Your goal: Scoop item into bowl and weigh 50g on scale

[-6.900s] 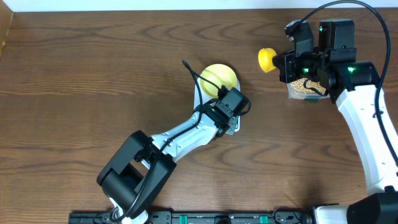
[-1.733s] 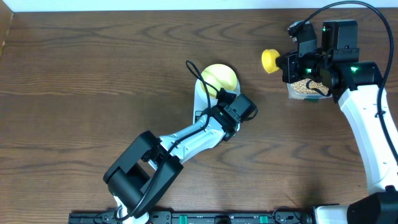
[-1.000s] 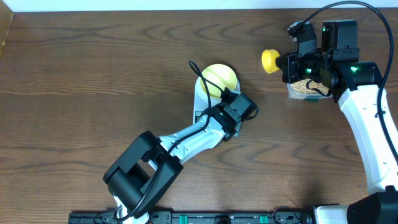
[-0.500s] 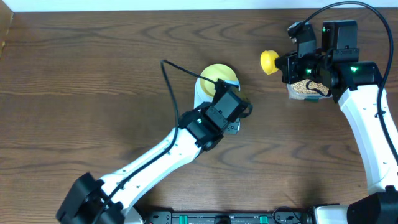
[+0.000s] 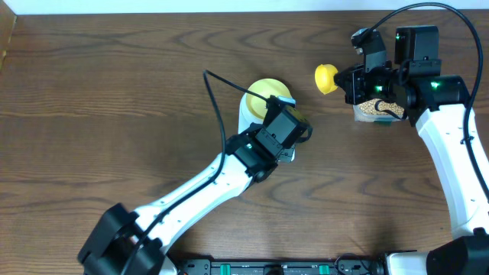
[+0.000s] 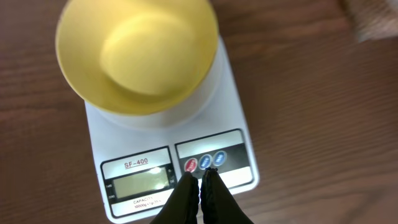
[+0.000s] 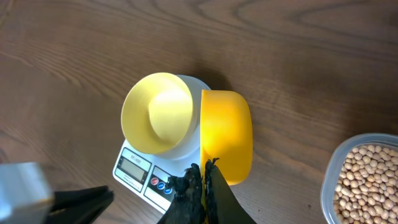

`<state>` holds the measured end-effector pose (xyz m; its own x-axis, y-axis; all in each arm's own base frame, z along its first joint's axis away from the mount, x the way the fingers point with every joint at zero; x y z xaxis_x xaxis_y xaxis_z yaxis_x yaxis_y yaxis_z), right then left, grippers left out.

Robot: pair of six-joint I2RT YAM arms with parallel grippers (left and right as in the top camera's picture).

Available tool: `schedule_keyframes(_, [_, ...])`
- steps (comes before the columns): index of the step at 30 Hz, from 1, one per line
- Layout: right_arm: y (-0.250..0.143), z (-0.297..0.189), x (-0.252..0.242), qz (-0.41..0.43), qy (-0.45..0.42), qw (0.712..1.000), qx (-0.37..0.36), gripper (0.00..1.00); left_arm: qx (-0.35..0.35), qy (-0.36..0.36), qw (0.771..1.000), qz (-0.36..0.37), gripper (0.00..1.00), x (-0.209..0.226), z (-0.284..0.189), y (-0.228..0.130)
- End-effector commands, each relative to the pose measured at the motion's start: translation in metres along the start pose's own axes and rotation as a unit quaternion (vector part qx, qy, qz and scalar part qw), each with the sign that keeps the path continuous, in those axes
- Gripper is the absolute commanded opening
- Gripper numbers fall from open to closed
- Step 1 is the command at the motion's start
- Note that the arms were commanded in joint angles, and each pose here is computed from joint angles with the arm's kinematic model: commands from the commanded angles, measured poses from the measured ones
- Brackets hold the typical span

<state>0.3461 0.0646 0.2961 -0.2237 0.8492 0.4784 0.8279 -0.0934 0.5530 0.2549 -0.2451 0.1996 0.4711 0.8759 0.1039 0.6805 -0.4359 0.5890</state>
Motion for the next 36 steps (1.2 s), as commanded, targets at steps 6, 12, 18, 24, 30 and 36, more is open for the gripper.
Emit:
schedule_keyframes(6, [0.005, -0.005, 0.003, -0.006, 0.007, 1.000, -0.007, 0.01, 0.064, 0.024, 0.997, 0.025, 0.07, -0.006, 0.050, -0.022])
schedule_keyframes(12, [0.005, -0.005, 0.003, -0.008, 0.006, 1.000, -0.008, 0.01, 0.084, 0.028, 0.996, 0.031, 0.08, -0.009, 0.067, -0.031])
schedule_keyframes(18, [0.005, -0.005, 0.003, -0.008, 0.006, 1.000, -0.008, 0.01, 0.099, 0.031, 0.994, 0.037, 0.08, -0.010, 0.077, -0.037])
schedule_keyframes(24, [0.004, -0.005, 0.003, -0.008, 0.006, 1.000, -0.007, 0.01, 0.115, 0.034, 0.992, 0.042, 0.08, -0.012, 0.088, -0.044])
schedule_keyframes(30, [0.004, -0.005, 0.003, -0.008, 0.006, 1.000, -0.007, 0.01, 0.121, 0.036, 0.991, 0.044, 0.08, -0.012, 0.091, -0.048])
schedule_keyframes(36, [0.004, -0.005, 0.003, -0.007, 0.006, 1.000, -0.005, 0.01, 0.125, 0.037, 0.990, 0.045, 0.08, -0.012, 0.092, -0.050])
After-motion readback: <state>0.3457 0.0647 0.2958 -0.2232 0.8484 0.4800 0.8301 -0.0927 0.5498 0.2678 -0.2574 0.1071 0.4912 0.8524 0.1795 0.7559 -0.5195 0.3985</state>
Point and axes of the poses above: each gripper's point midway between its finger pads, its own z axis out along the fingers, its own x axis along the line the jaws close on, y = z × x, the point moved 10 cm from there along -z, back along the fingers, and after that the axes turned 14 degrees about z, right-handed, at the moved point
